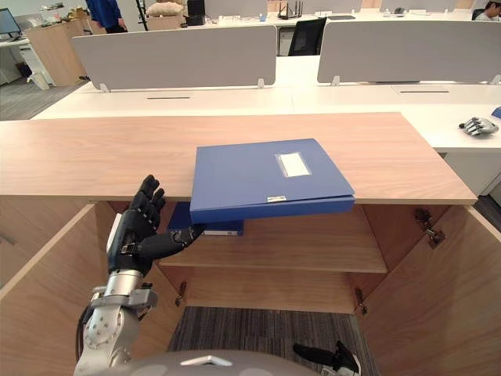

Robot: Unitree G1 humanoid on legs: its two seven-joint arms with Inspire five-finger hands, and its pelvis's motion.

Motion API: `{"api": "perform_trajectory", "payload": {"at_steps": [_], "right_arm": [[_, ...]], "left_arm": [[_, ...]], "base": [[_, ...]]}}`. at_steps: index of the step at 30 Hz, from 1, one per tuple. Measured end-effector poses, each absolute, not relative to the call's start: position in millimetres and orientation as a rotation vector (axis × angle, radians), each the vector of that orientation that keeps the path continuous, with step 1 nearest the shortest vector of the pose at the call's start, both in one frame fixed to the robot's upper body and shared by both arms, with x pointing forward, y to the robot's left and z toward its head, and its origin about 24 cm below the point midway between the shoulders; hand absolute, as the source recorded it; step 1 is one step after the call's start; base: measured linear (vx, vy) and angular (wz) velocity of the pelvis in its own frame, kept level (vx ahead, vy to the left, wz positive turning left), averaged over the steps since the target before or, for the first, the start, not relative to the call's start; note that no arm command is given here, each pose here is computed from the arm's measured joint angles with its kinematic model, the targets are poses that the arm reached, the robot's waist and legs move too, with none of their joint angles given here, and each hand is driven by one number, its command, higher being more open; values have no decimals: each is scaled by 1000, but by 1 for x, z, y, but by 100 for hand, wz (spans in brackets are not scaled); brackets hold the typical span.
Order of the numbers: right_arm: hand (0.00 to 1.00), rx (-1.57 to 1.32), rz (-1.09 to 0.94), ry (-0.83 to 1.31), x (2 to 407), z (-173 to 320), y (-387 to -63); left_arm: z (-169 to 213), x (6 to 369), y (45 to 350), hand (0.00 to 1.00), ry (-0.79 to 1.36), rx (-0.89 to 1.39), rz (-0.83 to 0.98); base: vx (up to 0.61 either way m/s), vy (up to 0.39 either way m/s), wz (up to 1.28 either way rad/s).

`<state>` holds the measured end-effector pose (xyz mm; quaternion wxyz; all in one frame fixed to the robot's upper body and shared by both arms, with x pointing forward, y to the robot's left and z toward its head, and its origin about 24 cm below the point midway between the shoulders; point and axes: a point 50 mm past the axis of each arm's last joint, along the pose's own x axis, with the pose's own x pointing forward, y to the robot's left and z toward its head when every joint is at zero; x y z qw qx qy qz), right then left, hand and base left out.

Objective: Walk over to the cabinet, pick up the folder, carry it to the office cabinet, place the folder inside the office cabinet, then close the office cabinet door

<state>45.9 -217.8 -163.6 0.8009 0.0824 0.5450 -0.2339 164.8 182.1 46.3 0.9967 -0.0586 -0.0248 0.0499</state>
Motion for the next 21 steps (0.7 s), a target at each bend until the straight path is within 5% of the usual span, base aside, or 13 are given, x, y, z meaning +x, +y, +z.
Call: {"api": "perform_trajectory", "payload": {"at_steps": [21], "right_arm": [[100,157,-508,1173,46,-163,-225]], "left_arm": [[40,170,187,100,-33,153,34]], "base": [[-20,-1,2]]}}
